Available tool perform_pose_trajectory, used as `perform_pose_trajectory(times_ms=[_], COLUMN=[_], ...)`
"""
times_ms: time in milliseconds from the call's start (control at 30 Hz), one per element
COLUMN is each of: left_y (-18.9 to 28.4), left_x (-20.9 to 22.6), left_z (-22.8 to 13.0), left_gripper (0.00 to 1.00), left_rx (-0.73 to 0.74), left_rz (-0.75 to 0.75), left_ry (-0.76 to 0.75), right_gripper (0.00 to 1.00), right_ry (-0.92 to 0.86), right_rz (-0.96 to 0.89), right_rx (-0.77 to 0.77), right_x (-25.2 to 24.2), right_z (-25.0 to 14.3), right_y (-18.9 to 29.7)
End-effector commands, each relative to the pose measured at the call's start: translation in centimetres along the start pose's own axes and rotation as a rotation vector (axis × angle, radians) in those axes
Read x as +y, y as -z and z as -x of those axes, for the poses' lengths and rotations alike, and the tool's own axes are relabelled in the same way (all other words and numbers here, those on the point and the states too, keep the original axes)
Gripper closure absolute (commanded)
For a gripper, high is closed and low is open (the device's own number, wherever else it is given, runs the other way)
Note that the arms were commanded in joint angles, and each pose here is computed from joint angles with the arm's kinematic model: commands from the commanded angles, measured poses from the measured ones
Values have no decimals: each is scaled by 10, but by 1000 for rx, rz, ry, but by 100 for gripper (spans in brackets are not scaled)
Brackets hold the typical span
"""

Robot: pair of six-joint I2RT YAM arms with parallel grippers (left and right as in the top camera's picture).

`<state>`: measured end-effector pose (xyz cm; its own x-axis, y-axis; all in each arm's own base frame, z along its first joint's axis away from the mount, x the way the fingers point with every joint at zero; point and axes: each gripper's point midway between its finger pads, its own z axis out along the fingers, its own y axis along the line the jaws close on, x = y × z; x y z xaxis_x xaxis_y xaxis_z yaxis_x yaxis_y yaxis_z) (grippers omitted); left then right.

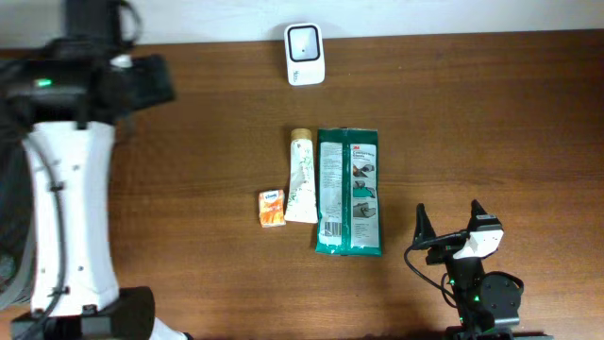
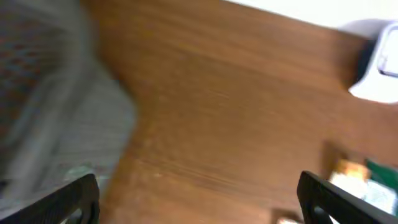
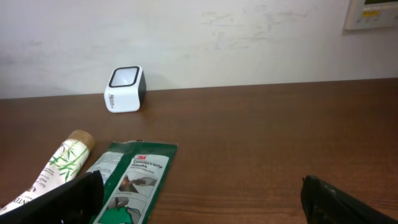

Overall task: Scan the item barcode
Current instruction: 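Place the orange Kleenex tissue pack left of the white tube, then reach into the basket and grasp the mint wipes pack with left gripper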

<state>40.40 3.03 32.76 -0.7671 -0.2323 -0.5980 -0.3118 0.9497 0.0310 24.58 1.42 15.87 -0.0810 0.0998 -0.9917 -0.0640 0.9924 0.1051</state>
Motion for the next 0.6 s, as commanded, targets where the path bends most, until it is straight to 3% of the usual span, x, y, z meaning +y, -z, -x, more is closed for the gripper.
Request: perform_pose_trajectory(times_ms=[0, 200, 300, 367, 567], left_y=[33, 37, 25, -8, -137], left_x=[86, 187, 221, 252, 249], left_z=[29, 17, -9, -43, -128], left_gripper=[0, 1, 1, 2, 7], left_rx=[-107, -92, 7, 135, 360], left_rz=[120, 249, 231, 234, 67], left_ry=[159, 411, 521, 597, 390], right_gripper=[2, 2, 2, 2, 2], right_ry=[-4, -4, -4, -4, -4], right_rz=[-4, -4, -4, -4, -4], right_rx=[1, 1, 1, 1, 1], right_x=[-1, -1, -1, -1, -1], right_z=[-2, -2, -2, -2, -2], right_y=[0, 0, 0, 0, 0])
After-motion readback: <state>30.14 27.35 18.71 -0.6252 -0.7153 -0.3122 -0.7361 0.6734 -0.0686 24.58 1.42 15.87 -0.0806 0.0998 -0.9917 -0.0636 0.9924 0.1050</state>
